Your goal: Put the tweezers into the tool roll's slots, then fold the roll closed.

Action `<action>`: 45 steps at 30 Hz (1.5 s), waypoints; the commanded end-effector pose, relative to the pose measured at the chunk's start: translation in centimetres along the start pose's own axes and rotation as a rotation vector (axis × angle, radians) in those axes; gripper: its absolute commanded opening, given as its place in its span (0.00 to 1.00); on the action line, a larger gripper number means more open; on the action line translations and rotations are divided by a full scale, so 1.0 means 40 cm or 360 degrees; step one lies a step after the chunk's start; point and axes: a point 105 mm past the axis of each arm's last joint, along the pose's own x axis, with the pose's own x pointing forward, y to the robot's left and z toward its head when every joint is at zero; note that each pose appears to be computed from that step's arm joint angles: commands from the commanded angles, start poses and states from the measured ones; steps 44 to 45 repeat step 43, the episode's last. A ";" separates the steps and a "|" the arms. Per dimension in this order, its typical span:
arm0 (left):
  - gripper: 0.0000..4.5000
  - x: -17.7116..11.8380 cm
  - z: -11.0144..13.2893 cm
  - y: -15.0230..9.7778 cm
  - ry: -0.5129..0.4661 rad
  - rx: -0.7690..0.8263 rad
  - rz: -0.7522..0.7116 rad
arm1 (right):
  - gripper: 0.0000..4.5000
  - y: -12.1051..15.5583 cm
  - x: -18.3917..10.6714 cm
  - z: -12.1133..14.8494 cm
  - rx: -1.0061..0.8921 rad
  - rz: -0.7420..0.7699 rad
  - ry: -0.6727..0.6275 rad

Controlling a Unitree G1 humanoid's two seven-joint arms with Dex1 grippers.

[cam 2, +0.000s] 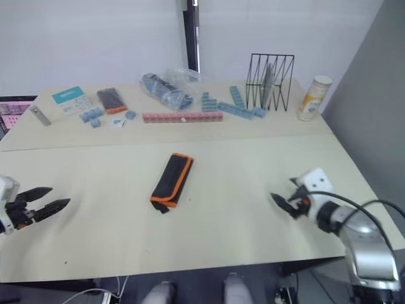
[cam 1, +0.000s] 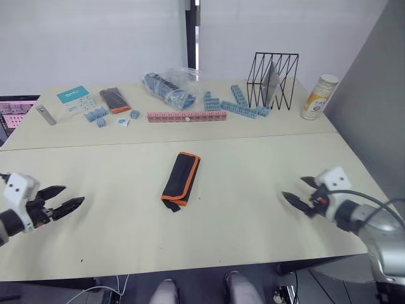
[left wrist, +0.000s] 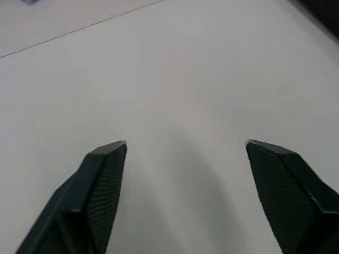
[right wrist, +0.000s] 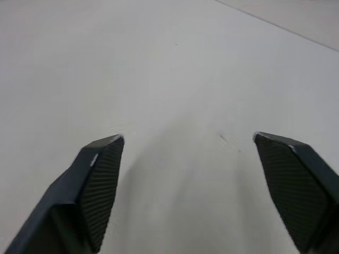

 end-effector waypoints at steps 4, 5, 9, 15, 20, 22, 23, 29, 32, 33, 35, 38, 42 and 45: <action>1.00 -0.047 0.014 0.026 -0.0010 0.0063 0.0127 | 1.00 -0.058 -0.075 -0.025 -0.0035 -0.0188 -0.0020; 1.00 -0.046 0.013 0.024 -0.0012 0.0051 0.0126 | 1.00 -0.064 -0.077 -0.026 -0.0045 -0.0203 -0.0019; 1.00 -0.042 0.003 0.017 0.0021 0.0026 0.0139 | 1.00 -0.075 -0.058 -0.013 -0.0057 -0.0208 -0.0044; 1.00 -0.040 -0.002 0.005 0.0014 0.0019 0.0148 | 1.00 -0.045 -0.023 -0.008 -0.0077 -0.0121 -0.0034; 1.00 -0.044 -0.011 -0.001 0.0026 0.0013 0.0163 | 1.00 -0.020 -0.009 -0.006 -0.0095 -0.0054 -0.0041; 1.00 -0.045 -0.013 -0.001 0.0034 0.0013 0.0170 | 1.00 -0.030 -0.010 -0.005 -0.0067 -0.0086 -0.0044; 1.00 -0.045 -0.014 -0.001 0.0036 0.0012 0.0171 | 1.00 -0.033 -0.011 -0.005 -0.0069 -0.0090 -0.0040; 1.00 -0.041 -0.016 -0.001 0.0041 0.0012 0.0173 | 1.00 -0.040 -0.013 -0.014 -0.0071 -0.0095 -0.0016; 1.00 -0.036 -0.016 -0.003 0.0040 0.0014 0.0169 | 1.00 -0.040 -0.013 -0.017 -0.0065 -0.0098 -0.0013; 1.00 -0.035 -0.016 -0.003 0.0039 0.0014 0.0167 | 1.00 -0.040 -0.012 -0.018 -0.0065 -0.0098 -0.0012; 1.00 -0.033 -0.015 -0.003 0.0038 0.0017 0.0167 | 1.00 -0.040 -0.012 -0.018 -0.0062 -0.0097 -0.0012; 1.00 -0.031 -0.014 -0.002 0.0037 0.0023 0.0164 | 1.00 -0.037 -0.009 -0.020 -0.0057 -0.0093 -0.0010; 1.00 -0.029 -0.012 0.000 0.0038 0.0005 0.0160 | 1.00 -0.036 -0.008 -0.022 -0.0049 -0.0095 -0.0013; 1.00 -0.029 -0.011 0.000 0.0039 -0.0010 0.0154 | 1.00 -0.036 -0.007 -0.022 -0.0047 -0.0096 -0.0014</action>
